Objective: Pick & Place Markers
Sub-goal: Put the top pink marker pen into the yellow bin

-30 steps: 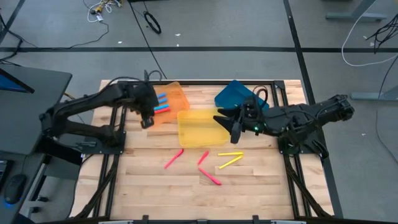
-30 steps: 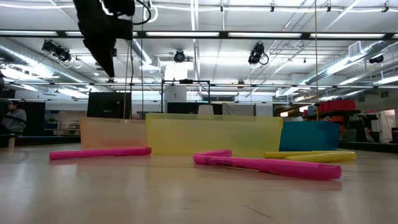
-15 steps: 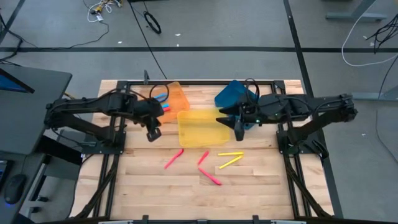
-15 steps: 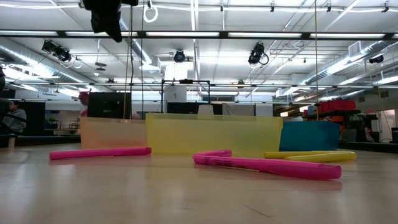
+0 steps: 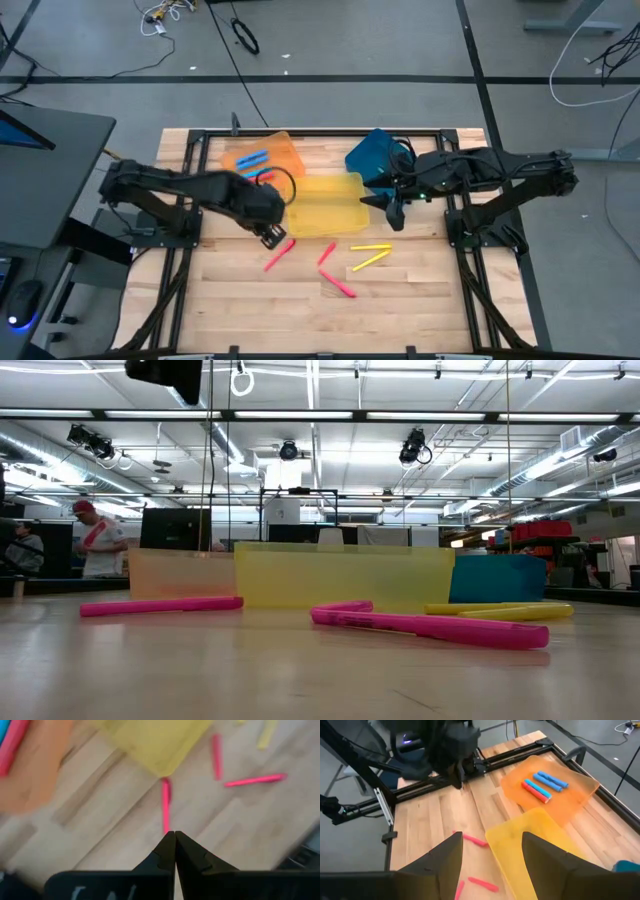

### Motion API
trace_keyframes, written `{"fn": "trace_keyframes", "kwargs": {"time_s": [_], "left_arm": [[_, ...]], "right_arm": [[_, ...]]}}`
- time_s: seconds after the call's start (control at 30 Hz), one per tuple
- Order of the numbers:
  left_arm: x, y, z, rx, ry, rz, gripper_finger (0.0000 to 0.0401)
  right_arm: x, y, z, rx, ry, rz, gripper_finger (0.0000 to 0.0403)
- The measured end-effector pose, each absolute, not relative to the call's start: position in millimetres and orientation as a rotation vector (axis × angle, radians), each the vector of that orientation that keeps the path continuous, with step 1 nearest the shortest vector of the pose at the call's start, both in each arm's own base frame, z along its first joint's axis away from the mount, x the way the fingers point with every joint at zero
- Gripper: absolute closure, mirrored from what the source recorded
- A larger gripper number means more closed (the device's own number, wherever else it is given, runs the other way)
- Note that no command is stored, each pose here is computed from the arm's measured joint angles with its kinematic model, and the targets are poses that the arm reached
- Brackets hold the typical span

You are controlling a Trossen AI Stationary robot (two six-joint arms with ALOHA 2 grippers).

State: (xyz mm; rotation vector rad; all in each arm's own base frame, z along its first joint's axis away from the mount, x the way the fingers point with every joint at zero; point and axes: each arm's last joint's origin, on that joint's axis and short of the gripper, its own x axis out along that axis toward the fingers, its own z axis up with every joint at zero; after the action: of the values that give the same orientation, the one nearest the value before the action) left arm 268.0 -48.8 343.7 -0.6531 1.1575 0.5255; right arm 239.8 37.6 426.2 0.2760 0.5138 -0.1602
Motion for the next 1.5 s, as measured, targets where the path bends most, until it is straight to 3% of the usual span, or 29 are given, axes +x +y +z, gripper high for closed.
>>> {"fn": "trace_keyframes", "kwargs": {"time_s": [0.23,0.53,0.67,0.93,1.5], "left_arm": [[283,-66,319,-0.597,1.205,0.651,0.0346],[301,-73,294,-0.519,1.242,0.705,0.0225],[312,-76,278,-0.481,1.303,0.675,0.0189],[321,-82,243,-0.479,1.352,0.669,0.0186],[302,-89,164,-0.583,1.413,0.566,0.0188]], "right_arm": [[240,38,427,0.314,0.498,-0.17,0.0197],[242,38,430,0.346,0.47,-0.171,0.0197],[243,38,432,0.352,0.443,-0.167,0.0197],[243,38,432,0.369,0.438,-0.17,0.0197],[243,38,432,0.36,0.444,-0.168,0.0197]]}}
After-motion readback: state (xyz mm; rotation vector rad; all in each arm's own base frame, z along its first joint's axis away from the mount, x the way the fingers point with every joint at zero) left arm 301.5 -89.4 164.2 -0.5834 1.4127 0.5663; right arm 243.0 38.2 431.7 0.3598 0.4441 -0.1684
